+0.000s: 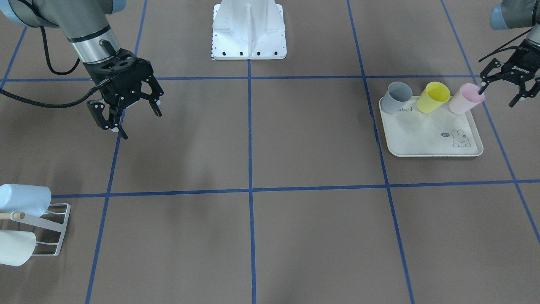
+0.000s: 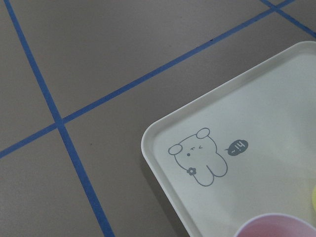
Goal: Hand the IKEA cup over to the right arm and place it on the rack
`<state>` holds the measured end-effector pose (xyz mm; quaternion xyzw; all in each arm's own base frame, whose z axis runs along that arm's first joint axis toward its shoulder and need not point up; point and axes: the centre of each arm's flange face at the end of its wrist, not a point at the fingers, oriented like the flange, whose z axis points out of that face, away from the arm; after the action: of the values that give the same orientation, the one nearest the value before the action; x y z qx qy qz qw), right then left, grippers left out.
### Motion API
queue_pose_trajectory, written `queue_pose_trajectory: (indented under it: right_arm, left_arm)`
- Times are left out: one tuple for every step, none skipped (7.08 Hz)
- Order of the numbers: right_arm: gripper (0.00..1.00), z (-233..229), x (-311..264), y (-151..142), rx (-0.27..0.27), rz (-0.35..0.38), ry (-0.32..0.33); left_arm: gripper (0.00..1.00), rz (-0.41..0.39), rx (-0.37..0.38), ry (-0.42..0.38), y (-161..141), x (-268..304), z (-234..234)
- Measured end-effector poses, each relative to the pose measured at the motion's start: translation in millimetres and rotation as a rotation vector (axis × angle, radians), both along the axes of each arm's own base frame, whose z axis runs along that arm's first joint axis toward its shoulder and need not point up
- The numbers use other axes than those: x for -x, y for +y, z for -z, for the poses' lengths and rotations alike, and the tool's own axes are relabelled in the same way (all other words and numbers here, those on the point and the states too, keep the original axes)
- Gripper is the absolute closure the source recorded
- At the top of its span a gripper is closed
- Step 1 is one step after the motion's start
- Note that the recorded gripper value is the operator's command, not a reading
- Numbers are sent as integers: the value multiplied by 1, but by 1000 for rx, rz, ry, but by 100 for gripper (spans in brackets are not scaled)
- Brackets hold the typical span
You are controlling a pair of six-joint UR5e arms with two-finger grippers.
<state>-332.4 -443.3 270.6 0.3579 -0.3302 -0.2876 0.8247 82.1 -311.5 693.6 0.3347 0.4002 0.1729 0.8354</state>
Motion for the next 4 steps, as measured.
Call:
queue_pose_trajectory:
  right_arm:
    - [1,-1,0,0,-2,0,3]
    - [1,-2,-1,-1,-4,0,6]
    - [1,-2,-1,-1,-6,0,9]
    - [1,-3,0,-1,-6,0,10]
  left_arm:
    - [39,-15,2,1,1,-4,0]
    - [64,-23,2,2,3,-6,-1]
    - [67,-27,2,3,3,-7,-1]
    - [67,-33,2,7,3,-8,-1]
